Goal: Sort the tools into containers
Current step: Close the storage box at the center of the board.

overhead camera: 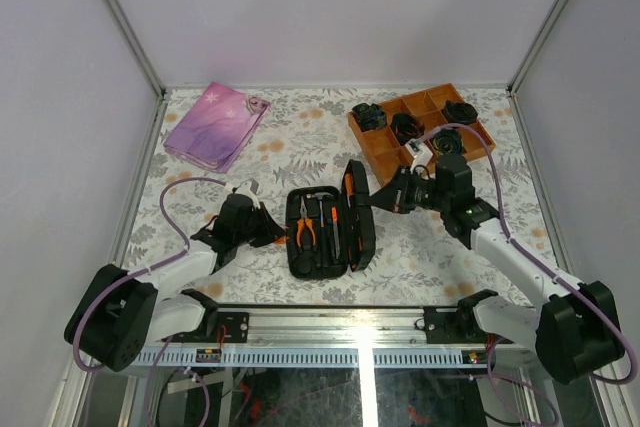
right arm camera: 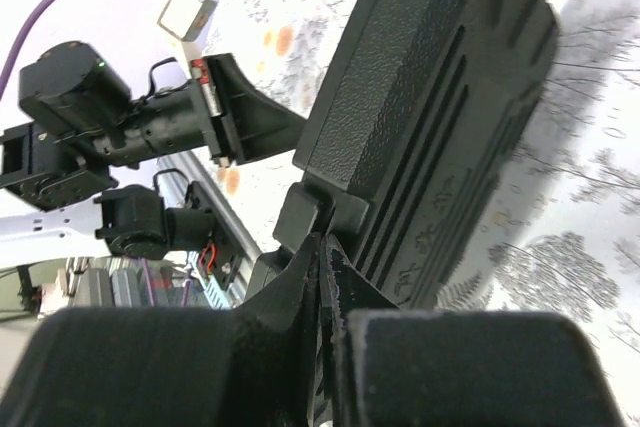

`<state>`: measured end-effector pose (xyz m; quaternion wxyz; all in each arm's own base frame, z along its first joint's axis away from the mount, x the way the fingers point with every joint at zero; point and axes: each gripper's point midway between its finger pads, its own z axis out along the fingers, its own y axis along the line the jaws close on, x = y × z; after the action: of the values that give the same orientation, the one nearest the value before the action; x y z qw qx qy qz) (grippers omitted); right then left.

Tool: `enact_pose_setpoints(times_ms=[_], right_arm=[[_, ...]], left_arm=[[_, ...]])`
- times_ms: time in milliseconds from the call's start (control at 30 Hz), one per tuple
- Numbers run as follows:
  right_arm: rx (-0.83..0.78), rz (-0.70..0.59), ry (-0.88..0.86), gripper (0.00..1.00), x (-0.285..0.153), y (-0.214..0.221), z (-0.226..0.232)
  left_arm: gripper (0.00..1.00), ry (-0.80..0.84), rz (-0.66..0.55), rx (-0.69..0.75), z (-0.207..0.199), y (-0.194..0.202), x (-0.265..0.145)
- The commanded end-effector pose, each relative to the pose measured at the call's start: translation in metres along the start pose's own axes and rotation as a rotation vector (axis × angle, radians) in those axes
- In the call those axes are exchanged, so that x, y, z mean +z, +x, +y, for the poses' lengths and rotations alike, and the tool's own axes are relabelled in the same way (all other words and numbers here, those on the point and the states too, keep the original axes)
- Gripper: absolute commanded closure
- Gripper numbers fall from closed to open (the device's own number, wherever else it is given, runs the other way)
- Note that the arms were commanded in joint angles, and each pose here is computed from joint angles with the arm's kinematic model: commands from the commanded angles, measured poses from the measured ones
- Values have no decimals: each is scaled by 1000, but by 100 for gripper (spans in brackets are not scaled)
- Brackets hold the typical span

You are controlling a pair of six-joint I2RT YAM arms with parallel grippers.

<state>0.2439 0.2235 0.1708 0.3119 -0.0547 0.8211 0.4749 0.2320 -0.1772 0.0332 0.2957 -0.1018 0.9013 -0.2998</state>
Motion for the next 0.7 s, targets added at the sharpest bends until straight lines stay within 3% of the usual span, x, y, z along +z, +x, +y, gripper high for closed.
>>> enact_pose_setpoints(times_ms=[0,400,667], right_arm=[[9,62,-24,100,18,12,15],[-53,187,0,99,66,48,34],[-106,258,-47,89,99,57,57]], left_arm=[[99,34,33,9,-10,7,1],[99,5,-8,4,-6,0,-5],[99,-56,-75,-14,1,-11,-19]])
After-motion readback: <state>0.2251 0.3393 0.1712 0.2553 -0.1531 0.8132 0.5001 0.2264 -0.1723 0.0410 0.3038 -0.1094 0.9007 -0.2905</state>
